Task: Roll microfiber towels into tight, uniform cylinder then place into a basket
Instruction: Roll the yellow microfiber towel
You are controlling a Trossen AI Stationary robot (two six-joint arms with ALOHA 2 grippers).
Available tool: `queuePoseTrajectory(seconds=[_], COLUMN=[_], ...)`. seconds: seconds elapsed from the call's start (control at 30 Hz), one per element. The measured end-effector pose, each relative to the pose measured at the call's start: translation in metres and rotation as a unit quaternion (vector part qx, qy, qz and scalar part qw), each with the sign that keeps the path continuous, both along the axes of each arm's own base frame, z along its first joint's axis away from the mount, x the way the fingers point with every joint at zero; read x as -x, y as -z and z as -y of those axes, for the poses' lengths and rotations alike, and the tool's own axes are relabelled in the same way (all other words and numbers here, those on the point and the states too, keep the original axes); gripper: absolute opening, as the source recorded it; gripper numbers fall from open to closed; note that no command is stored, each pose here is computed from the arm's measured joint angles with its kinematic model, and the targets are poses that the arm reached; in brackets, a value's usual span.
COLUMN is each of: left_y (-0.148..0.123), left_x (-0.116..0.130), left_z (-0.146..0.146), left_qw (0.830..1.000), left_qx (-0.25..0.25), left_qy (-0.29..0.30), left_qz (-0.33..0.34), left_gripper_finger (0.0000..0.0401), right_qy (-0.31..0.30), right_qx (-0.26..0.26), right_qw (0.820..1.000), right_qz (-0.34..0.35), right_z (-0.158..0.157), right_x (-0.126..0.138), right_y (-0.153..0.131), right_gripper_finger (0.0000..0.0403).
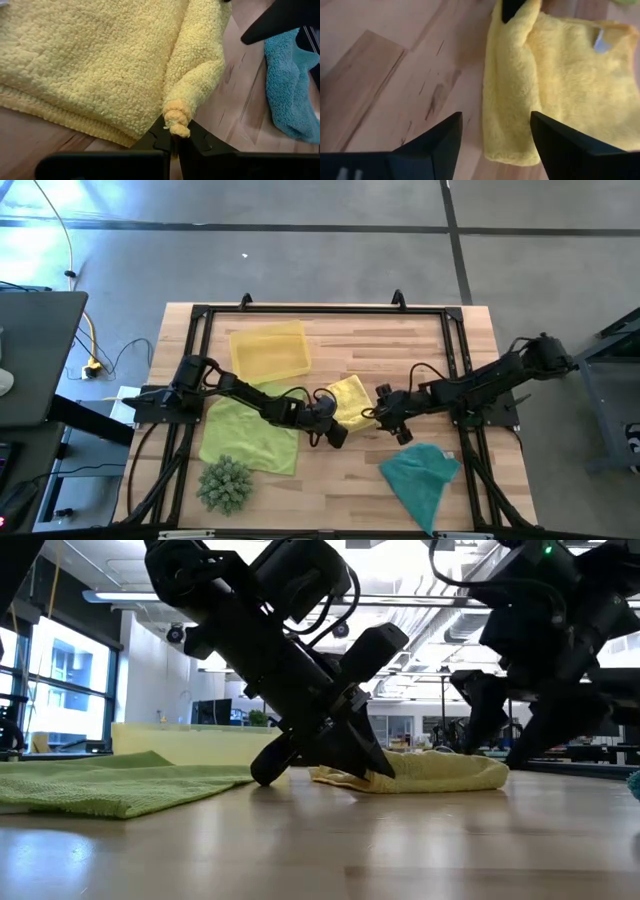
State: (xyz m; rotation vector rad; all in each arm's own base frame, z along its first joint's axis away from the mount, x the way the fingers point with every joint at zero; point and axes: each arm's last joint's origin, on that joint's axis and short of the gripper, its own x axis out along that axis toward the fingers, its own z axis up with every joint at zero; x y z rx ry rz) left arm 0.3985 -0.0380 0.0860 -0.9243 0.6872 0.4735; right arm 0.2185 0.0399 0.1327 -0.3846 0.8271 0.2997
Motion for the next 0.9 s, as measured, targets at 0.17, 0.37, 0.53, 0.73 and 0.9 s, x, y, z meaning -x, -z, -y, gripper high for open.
queuePoseTrajectory(seconds=[0.17,0.37,0.53,0.73,0.9], left_y=[0.000,0.000,0.000,0.000,0.000], left_x=[0.000,0.000,0.000,0.000,0.000], left_z=[0.000,0.000,0.001,0.002,0.001], left_qw=[1.000,1.000,0.999,0.999,0.998], left_qx=[-0.003,-0.003,-0.002,-0.001,-0.004], left_qy=[0.003,0.013,0.032,0.054,0.065], left_qz=[0.000,-0.001,-0.003,-0.003,-0.003], left_gripper_finger=[0.0004,0.0004,0.0004,0.0015,0.0020], right_qy=[-0.002,0.011,0.032,0.051,0.072], right_qx=[0.004,0.003,-0.014,-0.025,-0.017], right_qw=[1.000,1.000,0.999,0.998,0.997], right_qz=[-0.003,-0.006,-0.022,-0.030,-0.027], right_z=[0.000,0.007,0.014,0.019,0.021], right_x=[-0.008,-0.016,-0.020,-0.021,-0.022], right_y=[0.013,0.026,0.035,0.039,0.039], right_gripper_finger=[0.0218,0.0205,0.0204,0.0166,0.0080])
